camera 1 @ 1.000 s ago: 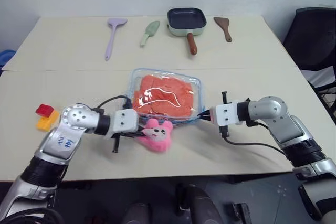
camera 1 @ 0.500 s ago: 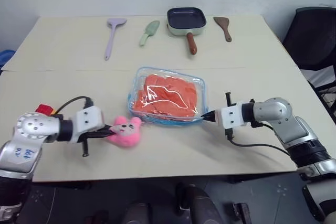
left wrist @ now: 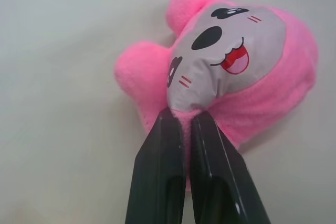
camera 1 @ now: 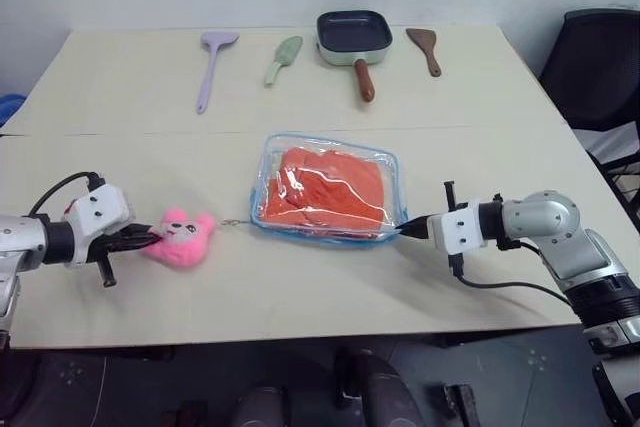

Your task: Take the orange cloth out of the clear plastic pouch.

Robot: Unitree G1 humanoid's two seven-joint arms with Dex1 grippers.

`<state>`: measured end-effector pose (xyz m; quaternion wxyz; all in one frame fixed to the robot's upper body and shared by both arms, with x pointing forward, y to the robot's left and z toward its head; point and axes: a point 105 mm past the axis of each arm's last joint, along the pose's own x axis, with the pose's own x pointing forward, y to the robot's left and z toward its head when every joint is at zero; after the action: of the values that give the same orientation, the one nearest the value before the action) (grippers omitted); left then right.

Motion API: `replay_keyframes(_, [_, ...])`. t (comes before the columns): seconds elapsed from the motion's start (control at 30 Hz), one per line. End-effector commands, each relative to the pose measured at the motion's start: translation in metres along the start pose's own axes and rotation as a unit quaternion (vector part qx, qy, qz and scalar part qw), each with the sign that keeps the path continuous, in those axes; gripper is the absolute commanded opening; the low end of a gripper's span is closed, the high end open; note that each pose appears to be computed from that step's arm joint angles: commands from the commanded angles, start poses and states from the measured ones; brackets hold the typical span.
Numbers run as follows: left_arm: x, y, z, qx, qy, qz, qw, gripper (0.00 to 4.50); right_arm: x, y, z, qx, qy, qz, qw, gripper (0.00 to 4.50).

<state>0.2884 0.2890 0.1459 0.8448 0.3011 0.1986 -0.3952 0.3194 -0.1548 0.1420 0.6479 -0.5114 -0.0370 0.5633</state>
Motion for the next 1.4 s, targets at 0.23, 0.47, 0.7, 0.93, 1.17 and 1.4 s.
replay_keyframes(0.23, [0.026,-0.021,0.016,-0.065,-0.055,-0.031,0.996,2.40,-0.017,-0.006,0.017,0.057,-0.019,-0.036,0.998,2.76])
replay_keyframes(0.47, [-0.015,-0.012,0.024,-0.186,-0.117,-0.025,0.975,3.67,-0.031,-0.003,0.045,0.183,-0.070,-0.092,0.976,4.45])
replay_keyframes(0.7, [-0.044,-0.009,0.078,-0.120,-0.166,-0.068,0.976,3.67,-0.027,0.003,0.075,0.263,-0.122,-0.125,0.949,4.45])
replay_keyframes(0.93, [0.019,-0.016,0.098,0.182,-0.058,-0.082,0.978,3.67,-0.019,0.002,0.081,0.273,-0.127,-0.132,0.944,4.45])
replay_keyframes(1.17, [0.071,-0.009,0.106,0.336,-0.064,-0.071,0.937,3.67,-0.021,0.011,0.098,0.290,-0.152,-0.095,0.940,4.45])
replay_keyframes(1.4, [0.091,-0.010,0.118,0.364,-0.109,-0.078,0.922,3.67,-0.022,0.020,0.101,0.298,-0.147,-0.085,0.939,4.45])
